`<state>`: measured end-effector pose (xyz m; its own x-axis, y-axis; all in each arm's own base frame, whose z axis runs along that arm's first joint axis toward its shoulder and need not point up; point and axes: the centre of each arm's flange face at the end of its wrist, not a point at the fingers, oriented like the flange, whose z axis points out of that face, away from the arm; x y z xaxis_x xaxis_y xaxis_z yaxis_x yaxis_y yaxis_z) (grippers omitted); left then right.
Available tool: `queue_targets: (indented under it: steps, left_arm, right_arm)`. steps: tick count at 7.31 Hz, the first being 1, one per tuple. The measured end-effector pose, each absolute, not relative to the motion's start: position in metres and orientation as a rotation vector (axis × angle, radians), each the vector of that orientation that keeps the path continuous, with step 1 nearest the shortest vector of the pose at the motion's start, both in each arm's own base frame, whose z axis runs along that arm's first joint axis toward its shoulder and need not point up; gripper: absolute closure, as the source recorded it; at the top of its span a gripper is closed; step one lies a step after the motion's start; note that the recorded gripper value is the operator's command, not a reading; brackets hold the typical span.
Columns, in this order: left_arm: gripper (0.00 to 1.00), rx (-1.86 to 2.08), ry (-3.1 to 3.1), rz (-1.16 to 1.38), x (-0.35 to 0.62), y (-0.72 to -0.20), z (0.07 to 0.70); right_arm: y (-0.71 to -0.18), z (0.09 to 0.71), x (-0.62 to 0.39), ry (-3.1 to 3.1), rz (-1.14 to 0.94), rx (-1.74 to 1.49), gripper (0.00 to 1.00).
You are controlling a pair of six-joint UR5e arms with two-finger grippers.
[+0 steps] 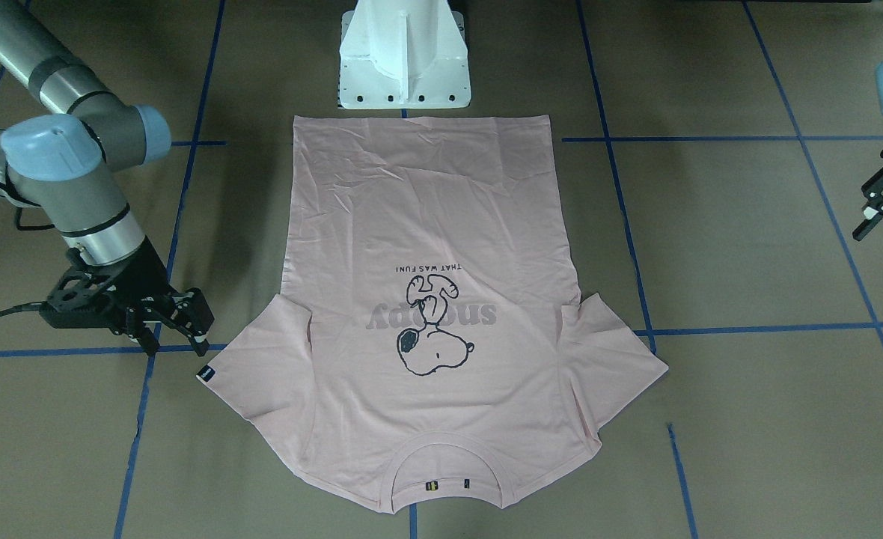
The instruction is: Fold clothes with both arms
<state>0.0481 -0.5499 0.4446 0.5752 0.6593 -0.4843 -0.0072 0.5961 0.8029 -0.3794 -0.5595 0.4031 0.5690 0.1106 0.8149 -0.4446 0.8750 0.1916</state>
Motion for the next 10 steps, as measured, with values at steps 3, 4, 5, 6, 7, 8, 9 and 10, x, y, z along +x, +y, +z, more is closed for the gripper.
queue_targets:
  steps: [3, 4, 5, 6, 7, 8, 9, 10]
  left_arm:
    - [0.00, 0.859, 0.883, 0.453, 0.048, -0.550, 0.442]
    - [0.00, 0.859, 0.883, 0.453, 0.048, -0.550, 0.441]
    - [0.00, 0.860, 0.883, 0.453, 0.048, -0.549, 0.441]
    - [0.00, 0.860, 0.883, 0.453, 0.048, -0.549, 0.441]
    - [0.00, 0.859, 0.883, 0.453, 0.048, -0.549, 0.441]
    - [0.00, 0.859, 0.883, 0.453, 0.048, -0.550, 0.441]
    - [0.00, 0.858, 0.883, 0.453, 0.048, -0.550, 0.441]
    - [0.00, 0.858, 0.884, 0.453, 0.049, -0.550, 0.441]
  right_arm:
    - [-0.567, 0.423, -0.405, -0.845, 0.354, 0.422, 0.38]
    - [-0.570, 0.427, -0.413, -0.830, 0.354, 0.423, 0.38]
    - [-0.572, 0.429, -0.420, -0.820, 0.354, 0.424, 0.39]
    - [-0.572, 0.430, -0.425, -0.817, 0.350, 0.422, 0.40]
    - [-0.570, 0.430, -0.430, -0.815, 0.345, 0.419, 0.42]
    - [-0.568, 0.433, -0.434, -0.812, 0.340, 0.415, 0.43]
    - [-0.567, 0.436, -0.436, -0.806, 0.338, 0.410, 0.54]
    - [-0.566, 0.439, -0.438, -0.803, 0.336, 0.407, 0.97]
